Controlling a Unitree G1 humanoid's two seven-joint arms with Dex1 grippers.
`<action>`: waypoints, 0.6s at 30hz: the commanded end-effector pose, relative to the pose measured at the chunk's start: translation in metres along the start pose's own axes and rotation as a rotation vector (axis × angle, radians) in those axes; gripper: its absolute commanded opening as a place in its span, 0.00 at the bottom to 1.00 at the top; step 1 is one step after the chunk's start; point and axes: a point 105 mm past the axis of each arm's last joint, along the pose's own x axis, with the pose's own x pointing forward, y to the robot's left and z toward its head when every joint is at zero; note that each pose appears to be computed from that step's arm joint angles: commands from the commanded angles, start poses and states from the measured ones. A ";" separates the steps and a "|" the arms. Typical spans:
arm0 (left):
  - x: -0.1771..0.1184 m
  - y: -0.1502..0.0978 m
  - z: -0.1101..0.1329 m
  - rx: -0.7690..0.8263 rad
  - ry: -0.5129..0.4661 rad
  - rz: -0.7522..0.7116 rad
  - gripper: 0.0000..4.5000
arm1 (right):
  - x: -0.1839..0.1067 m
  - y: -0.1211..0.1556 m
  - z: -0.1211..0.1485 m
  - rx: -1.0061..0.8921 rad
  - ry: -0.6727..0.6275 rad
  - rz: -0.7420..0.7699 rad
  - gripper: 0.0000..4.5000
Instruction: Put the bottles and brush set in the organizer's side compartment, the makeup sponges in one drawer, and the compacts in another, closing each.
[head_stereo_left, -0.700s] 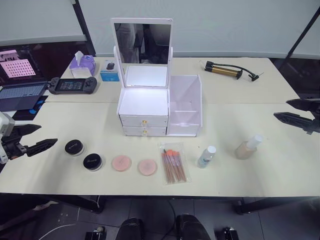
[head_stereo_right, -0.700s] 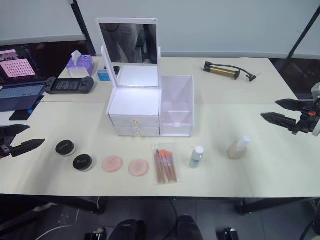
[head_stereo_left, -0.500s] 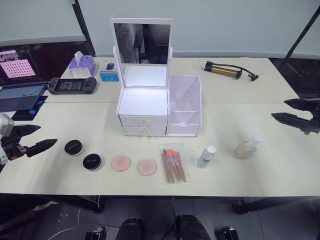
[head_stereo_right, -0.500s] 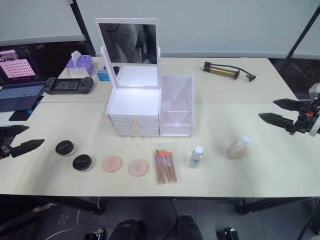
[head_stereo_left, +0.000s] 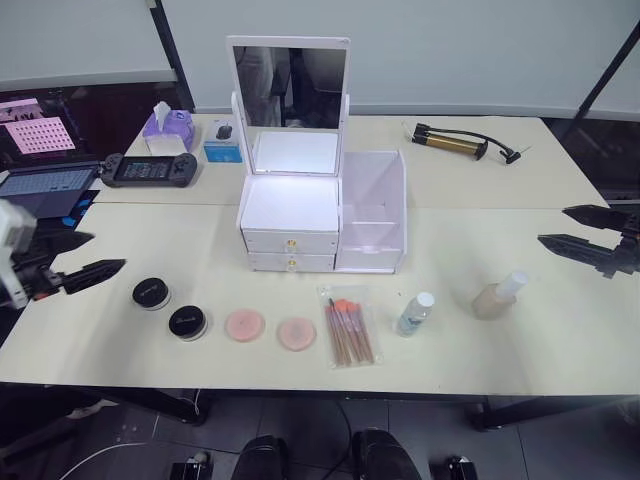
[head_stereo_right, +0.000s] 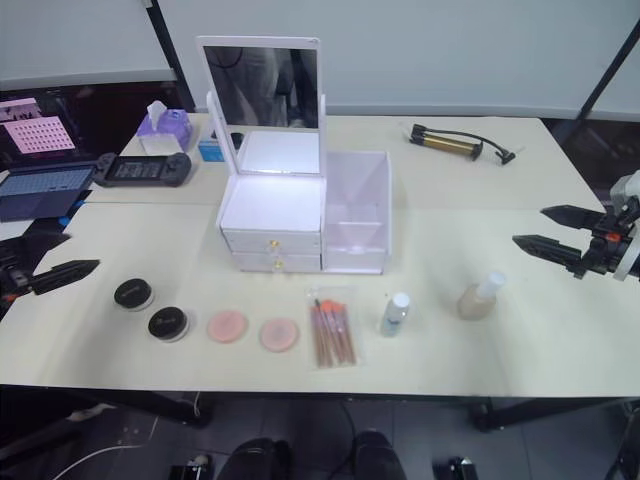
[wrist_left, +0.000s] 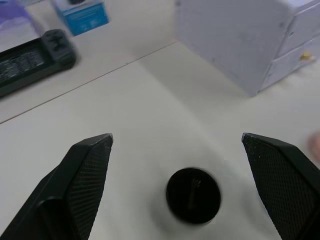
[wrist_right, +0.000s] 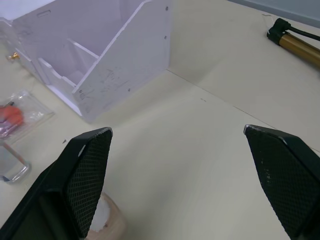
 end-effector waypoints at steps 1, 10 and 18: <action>0.024 -0.020 0.040 0.083 -0.065 -0.121 0.99 | -0.006 0.014 0.024 -0.037 -0.058 0.034 1.00; 0.093 -0.094 0.109 0.142 -0.199 -0.509 0.99 | -0.023 0.053 0.022 -0.029 -0.030 0.001 1.00; 0.133 -0.158 0.137 0.233 -0.212 -0.789 0.99 | -0.056 0.085 0.004 0.042 -0.034 -0.157 1.00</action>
